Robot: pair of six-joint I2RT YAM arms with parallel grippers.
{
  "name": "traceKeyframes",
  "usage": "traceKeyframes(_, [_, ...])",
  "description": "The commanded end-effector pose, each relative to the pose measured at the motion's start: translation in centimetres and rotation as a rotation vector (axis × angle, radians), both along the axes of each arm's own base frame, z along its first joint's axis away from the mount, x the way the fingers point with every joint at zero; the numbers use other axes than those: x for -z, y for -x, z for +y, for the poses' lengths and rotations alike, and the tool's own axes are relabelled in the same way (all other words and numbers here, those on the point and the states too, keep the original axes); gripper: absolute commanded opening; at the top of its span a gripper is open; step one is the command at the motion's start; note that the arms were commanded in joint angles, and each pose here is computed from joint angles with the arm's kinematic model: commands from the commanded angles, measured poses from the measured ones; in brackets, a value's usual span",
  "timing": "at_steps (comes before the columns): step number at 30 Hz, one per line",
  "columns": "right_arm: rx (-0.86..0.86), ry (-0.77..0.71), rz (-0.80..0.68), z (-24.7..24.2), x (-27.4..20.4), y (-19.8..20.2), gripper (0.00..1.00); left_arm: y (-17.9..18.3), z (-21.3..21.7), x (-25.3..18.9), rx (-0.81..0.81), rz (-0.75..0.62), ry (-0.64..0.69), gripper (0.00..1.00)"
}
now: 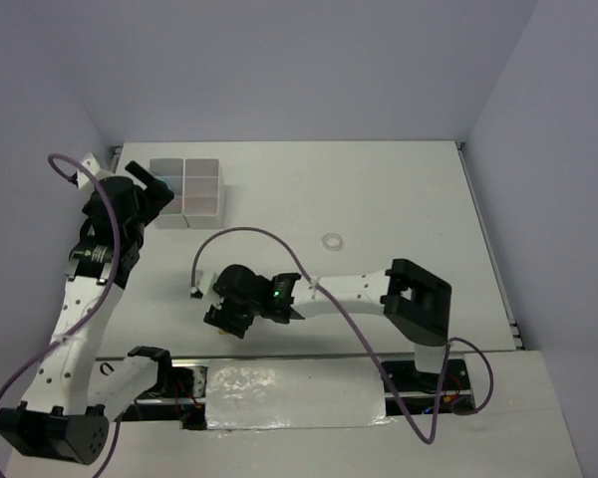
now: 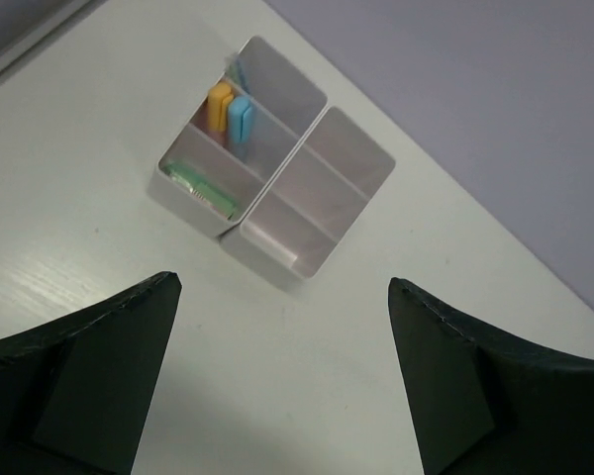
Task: Sort the stationery into containers
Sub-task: Pick up the stationery from the center of the board.
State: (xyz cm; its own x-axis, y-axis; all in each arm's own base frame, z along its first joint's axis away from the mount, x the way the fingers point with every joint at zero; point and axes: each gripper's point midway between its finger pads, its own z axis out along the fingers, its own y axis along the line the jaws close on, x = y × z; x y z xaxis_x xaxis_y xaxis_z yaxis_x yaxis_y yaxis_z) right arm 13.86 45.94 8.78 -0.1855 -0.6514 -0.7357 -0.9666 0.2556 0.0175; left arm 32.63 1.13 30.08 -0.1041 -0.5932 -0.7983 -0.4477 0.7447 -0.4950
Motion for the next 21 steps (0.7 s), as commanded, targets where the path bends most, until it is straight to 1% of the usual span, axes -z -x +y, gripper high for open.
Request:
traceKeyframes(1, [-0.087,0.057,-0.026,1.2,1.1,0.9,0.65,2.3,-0.7,2.7,0.075,0.109,-0.017,0.99])
traceKeyframes(3, [-0.088,0.084,-0.019,1.5,2.4,0.9,0.65,3.3,-1.3,1.7,0.142,0.056,-0.048,0.99])
traceKeyframes(6, [-0.104,0.078,0.0,2.2,3.0,1.3,0.65,5.1,-1.3,1.9,0.179,0.064,-0.088,0.99])
traceKeyframes(9, [-0.101,0.09,0.01,2.3,4.3,1.5,0.64,6.5,-0.2,1.8,0.147,0.067,-0.136,0.99])
traceKeyframes(13, [-0.078,0.124,-0.011,2.4,6.3,1.0,0.61,7.1,0.5,1.9,0.122,0.064,-0.164,0.99])
traceKeyframes(16, [-0.053,0.126,-0.033,2.6,6.7,0.4,0.55,6.9,-0.1,2.1,0.152,0.055,-0.153,0.99])
traceKeyframes(19, [-0.053,0.12,-0.029,2.5,7.0,0.5,0.44,6.7,-0.3,2.3,0.163,0.065,-0.148,0.99])
traceKeyframes(21, [-0.055,0.123,-0.026,2.4,7.2,0.7,0.32,6.6,-0.3,2.3,0.163,0.065,-0.148,0.99])
